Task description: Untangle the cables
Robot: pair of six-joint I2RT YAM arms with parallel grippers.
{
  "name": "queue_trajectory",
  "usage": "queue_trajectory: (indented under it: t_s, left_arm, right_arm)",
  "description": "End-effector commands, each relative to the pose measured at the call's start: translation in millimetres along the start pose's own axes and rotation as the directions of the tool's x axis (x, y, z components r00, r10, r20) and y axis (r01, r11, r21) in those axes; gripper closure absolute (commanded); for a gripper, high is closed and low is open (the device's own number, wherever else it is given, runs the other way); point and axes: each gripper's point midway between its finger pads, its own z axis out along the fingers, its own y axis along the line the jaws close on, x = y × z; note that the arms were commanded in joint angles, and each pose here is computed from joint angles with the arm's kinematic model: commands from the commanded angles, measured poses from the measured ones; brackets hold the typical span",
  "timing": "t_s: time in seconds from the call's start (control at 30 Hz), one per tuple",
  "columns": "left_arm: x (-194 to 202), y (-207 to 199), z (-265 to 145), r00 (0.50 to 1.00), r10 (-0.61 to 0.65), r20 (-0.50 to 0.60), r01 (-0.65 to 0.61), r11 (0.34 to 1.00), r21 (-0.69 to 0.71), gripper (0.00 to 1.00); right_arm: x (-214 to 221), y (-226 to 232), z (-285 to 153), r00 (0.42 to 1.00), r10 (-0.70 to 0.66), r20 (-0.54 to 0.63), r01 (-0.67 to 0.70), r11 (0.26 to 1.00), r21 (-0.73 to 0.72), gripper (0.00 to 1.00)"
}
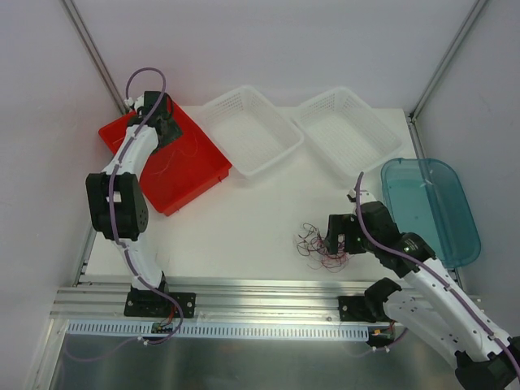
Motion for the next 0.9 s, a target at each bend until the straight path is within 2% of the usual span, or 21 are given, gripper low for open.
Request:
queue_trajectory:
  t_s: [0.0,0.07,0.1,0.13,0.23,0.3,0.4,0.5,0.53,0.6,0.67,0.7,0.73,0.77,0.8,0.87]
  left_arm:
    - [-7.9,-8.7,-36.0,0.999,0.048,0.010,-0.048,0.993,0.110,0.25]
    - [-2.8,-9.8,-48.6,0.997,0.073,-0.001,-0.072,0.985,0.156,0.14]
    - [0.5,-6.7,-61.3,0.997,0.079,0.001,-0.077,0.981,0.179,0.05]
    - [7.3,-10.3,-68.9,0.996,0.092,-0.019,-0.085,0.971,0.225,0.03]
    - [28.2,-8.9,-97.4,0.989,0.145,-0.034,-0.128,0.943,0.307,0.01]
    - [50.5,-9.7,-118.8,0.978,0.201,-0.053,-0.166,0.909,0.381,0.01]
    - [87.1,-17.4,-149.0,0.955,0.288,-0.069,-0.219,0.843,0.492,0.01]
    - [127.3,-23.0,-175.8,0.917,0.393,-0.068,-0.282,0.760,0.586,0.01]
    - [140.9,-26.8,-184.6,0.901,0.430,-0.060,-0.306,0.727,0.615,0.01]
    - [162.4,-22.3,-195.1,0.878,0.474,-0.062,-0.323,0.684,0.654,0.01]
    - [178.7,-21.6,-201.5,0.854,0.518,-0.048,-0.353,0.646,0.677,0.01]
    - [187.3,-17.1,-200.7,0.843,0.536,-0.048,-0.366,0.635,0.680,0.01]
    - [191.2,-14.1,-198.6,0.831,0.556,-0.034,-0.391,0.625,0.676,0.01]
    - [194.9,-12.9,-197.1,0.823,0.568,-0.026,-0.404,0.617,0.676,0.01]
    - [202.0,-8.0,-194.0,0.813,0.581,-0.033,-0.412,0.615,0.673,0.01]
    - [205.9,-6.9,-192.3,0.807,0.590,-0.027,-0.419,0.605,0.677,0.01]
  right_arm:
    - [-3.5,-7.4,1.4,0.999,0.038,0.011,-0.039,0.997,0.059,0.03]
    - [-4.2,-9.9,3.5,0.999,0.052,0.013,-0.053,0.995,0.079,0.03]
    - [-2.2,-13.8,7.5,0.998,0.065,0.007,-0.066,0.992,0.104,0.03]
    - [-1.7,-15.1,9.7,0.997,0.072,0.006,-0.072,0.991,0.114,0.03]
    - [2.0,-21.9,20.3,0.995,0.104,-0.008,-0.102,0.981,0.167,0.02]
    - [-0.5,-20.3,28.5,0.993,0.118,0.003,-0.117,0.979,0.165,0.01]
    - [2.5,-12.4,41.8,0.991,0.133,-0.023,-0.129,0.982,0.138,0.05]
    - [2.6,-5.5,49.2,0.990,0.139,-0.035,-0.134,0.985,0.112,0.17]
    - [1.1,-3.4,49.1,0.990,0.134,-0.035,-0.130,0.986,0.106,0.25]
    - [-2.7,2.3,47.8,0.993,0.111,-0.040,-0.107,0.990,0.097,0.33]
    - [-5.9,6.1,45.4,0.994,0.096,-0.044,-0.091,0.991,0.094,0.48]
    - [-12.7,11.0,43.3,0.996,0.085,-0.039,-0.081,0.993,0.089,0.53]
    - [-15.6,14.1,41.6,0.996,0.076,-0.038,-0.073,0.994,0.085,0.65]
    - [-16.7,18.9,39.2,0.997,0.059,-0.045,-0.055,0.995,0.078,0.71]
    - [-26.7,24.4,36.3,0.998,0.047,-0.033,-0.044,0.996,0.075,0.81]
    - [-33.3,32.8,31.7,0.999,0.016,-0.036,-0.014,0.998,0.069,0.91]
